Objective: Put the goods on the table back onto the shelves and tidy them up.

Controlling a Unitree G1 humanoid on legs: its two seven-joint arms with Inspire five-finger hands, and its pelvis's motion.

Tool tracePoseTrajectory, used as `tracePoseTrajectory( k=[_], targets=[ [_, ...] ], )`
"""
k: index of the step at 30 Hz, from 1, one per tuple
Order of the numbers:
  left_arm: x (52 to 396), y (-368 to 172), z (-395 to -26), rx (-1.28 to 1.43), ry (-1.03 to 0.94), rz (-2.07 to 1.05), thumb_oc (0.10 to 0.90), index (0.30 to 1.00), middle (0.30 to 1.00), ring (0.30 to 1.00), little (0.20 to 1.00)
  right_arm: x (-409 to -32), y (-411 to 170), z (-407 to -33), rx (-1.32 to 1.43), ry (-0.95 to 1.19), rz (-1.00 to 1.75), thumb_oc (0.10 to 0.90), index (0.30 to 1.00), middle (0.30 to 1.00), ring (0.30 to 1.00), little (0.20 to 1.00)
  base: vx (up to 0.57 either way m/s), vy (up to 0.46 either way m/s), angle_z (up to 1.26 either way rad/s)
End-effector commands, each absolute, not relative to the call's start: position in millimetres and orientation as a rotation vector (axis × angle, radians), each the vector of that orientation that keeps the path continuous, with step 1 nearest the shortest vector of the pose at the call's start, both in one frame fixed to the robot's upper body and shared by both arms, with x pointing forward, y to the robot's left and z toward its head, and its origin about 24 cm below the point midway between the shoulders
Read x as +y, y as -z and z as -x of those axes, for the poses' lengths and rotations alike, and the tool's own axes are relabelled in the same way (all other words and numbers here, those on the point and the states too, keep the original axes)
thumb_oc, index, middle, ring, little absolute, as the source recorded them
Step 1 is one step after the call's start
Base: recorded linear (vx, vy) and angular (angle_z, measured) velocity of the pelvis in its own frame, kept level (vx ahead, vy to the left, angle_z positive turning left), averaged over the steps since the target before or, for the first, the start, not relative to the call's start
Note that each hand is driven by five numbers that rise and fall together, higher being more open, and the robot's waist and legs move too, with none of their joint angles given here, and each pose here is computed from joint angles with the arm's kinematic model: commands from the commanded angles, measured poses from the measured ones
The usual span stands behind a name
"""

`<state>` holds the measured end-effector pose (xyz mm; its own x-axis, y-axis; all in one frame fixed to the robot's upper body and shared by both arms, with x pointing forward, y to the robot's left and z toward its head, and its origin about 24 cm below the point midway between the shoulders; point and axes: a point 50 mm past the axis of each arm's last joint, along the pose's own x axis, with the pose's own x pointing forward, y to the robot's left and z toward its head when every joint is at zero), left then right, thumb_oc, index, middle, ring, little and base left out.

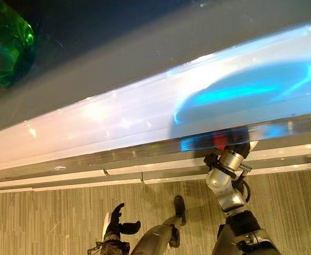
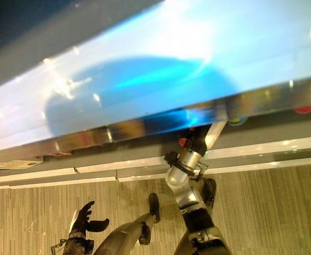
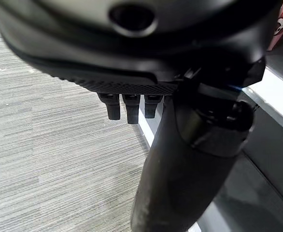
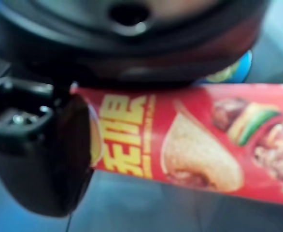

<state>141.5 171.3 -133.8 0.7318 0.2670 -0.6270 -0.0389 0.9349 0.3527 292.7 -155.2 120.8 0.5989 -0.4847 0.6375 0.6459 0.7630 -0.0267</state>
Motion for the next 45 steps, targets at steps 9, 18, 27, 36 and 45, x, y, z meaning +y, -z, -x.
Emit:
tracePoseTrajectory(
  k=[9, 18, 27, 36, 45],
  targets=[
    [193, 113, -164, 0.558, -0.242, -0.445, 0.8, 0.9, 0.9, 0.9, 0.9, -140, -186, -299, -0.97, 0.666, 0.155, 0.4, 0.3, 0.3, 0.3, 0.3, 0.01, -0.012, 0.06],
    [205, 89, -180, 0.403, -0.268, -0.462, 0.8, 0.9, 0.9, 0.9, 0.9, -123, -195, -319, -0.972, 0.644, 0.205, 0.4, 0.3, 0.3, 0.3, 0.3, 0.02, -0.009, -0.01],
    [205, 78, -191, 0.328, -0.262, -0.506, 0.8, 0.9, 0.9, 0.9, 0.9, -130, -199, -321, -0.981, 0.679, 0.223, 0.4, 0.3, 0.3, 0.3, 0.3, 0.01, -0.029, 0.03],
    [214, 66, -201, 0.258, -0.253, -0.591, 0.8, 0.9, 0.9, 0.9, 0.9, -137, -194, -319, -0.943, 0.682, 0.164, 0.4, 0.3, 0.3, 0.3, 0.3, 0.0, -0.006, -0.12],
    [227, 40, -218, 0.109, -0.297, -0.738, 0.8, 0.9, 0.9, 0.9, 0.9, -122, -178, -317, -0.87, 0.586, 0.075, 0.8, 0.9, 0.9, 0.9, 0.9, -0.01, -0.003, -0.01]
  ],
)
